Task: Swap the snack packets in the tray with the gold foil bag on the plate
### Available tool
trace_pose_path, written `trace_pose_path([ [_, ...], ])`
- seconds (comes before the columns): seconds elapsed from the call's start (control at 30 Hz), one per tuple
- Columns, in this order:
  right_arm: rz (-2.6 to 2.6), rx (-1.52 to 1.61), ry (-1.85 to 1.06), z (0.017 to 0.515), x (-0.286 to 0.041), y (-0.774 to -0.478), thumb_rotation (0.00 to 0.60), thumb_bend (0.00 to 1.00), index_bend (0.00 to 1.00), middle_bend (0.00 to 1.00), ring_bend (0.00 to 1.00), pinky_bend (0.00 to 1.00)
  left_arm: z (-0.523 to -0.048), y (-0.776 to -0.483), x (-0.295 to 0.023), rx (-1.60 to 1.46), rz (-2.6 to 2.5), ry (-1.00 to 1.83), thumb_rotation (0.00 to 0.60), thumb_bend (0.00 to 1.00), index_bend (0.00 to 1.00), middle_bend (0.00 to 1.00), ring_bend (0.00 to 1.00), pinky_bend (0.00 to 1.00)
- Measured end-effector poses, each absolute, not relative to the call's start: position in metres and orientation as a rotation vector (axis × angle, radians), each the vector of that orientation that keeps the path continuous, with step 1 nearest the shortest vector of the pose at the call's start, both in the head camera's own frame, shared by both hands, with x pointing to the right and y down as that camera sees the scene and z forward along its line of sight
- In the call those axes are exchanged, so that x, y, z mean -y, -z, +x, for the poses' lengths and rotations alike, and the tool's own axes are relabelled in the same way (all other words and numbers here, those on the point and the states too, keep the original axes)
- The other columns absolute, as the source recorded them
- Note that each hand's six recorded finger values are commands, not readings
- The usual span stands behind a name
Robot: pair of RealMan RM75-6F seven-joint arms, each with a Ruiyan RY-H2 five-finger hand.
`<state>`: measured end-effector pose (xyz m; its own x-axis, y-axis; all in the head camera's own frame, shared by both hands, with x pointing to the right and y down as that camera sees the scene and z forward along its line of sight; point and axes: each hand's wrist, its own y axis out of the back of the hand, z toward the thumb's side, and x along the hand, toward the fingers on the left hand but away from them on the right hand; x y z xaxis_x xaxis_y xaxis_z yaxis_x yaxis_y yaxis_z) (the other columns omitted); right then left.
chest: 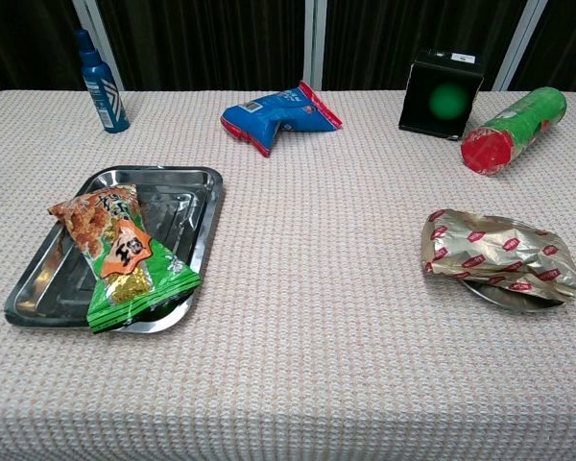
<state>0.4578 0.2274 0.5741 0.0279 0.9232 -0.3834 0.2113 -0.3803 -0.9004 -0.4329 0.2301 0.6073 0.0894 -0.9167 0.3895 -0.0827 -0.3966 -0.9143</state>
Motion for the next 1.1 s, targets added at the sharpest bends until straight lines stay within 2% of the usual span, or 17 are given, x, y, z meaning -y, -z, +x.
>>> trace_pose_path([
  [0.33,-1.657,1.172,-1.393,0.458,-0.227,-0.572,0.6,0.07,0.0,0.0,0.0,0.0,-0.433,-0.61,-0.232,-1.006,-1.625,1.396,0.6,0.03,0.13,0.08,0.01,0.13],
  [0.63,-1.667,1.195,-1.397,0.46,-0.222,-0.573,0.6,0.07,0.0,0.0,0.0,0.0,-0.414,-0.609,-0.227,-0.959,-1.671,1.339,0.6,0.03,0.13,0.08,0.01,0.13],
  [1.1,-1.66,1.173,-1.391,0.453,-0.217,-0.565,0.6,0.07,0.0,0.0,0.0,0.0,-0.36,-0.639,-0.207,-0.75,-1.798,1.164,0.6,0.03,0.12,0.08,0.01,0.13],
])
